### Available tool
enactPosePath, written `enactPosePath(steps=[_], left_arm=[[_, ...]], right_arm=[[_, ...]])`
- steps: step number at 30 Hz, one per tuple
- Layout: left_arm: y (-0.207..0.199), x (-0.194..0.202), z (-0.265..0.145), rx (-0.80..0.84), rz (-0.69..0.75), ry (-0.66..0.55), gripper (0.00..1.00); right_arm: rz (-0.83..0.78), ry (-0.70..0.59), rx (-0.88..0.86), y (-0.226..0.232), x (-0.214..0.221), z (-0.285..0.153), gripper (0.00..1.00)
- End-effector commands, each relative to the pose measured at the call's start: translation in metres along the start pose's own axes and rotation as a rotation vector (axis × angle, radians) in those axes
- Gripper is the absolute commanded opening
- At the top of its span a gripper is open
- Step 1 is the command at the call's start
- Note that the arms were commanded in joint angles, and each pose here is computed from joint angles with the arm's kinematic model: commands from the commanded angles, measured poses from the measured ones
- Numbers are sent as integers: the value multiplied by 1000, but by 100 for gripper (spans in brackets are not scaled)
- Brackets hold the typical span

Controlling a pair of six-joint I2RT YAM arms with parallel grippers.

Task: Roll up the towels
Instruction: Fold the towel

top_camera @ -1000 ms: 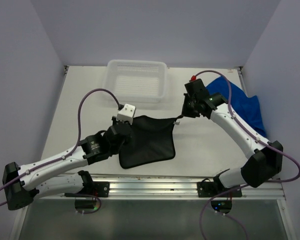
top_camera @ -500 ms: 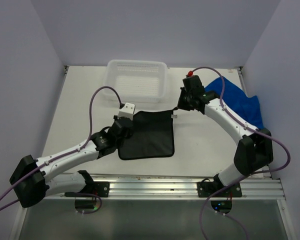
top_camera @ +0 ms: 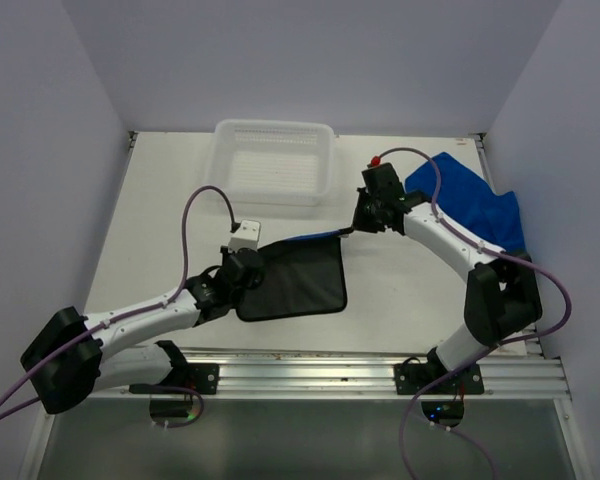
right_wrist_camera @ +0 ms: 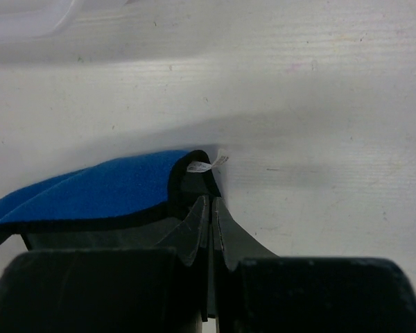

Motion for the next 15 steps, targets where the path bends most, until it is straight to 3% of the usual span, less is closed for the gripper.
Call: enactPosePath(steps=[1, 11, 15], left_arm=[[3, -5, 1, -28, -110, -80, 13], [5, -5, -8, 20, -184, -87, 29], [5, -6, -12, 50, -221, -84, 30]], right_arm=[[8, -29, -40, 1, 0, -5, 0], [24, -10, -82, -2, 19, -10, 0], [34, 14, -95, -5, 32, -10, 0]])
Point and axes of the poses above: each gripper's point midway between its finger pads, its own z axis out along the fingers, its own y axis along the line the jaws close on, x = y × z, the point moved 9 cm from there along -z, back along the fingers, and after that the axes turned 12 degrees about -z, right-handed, at the moved point
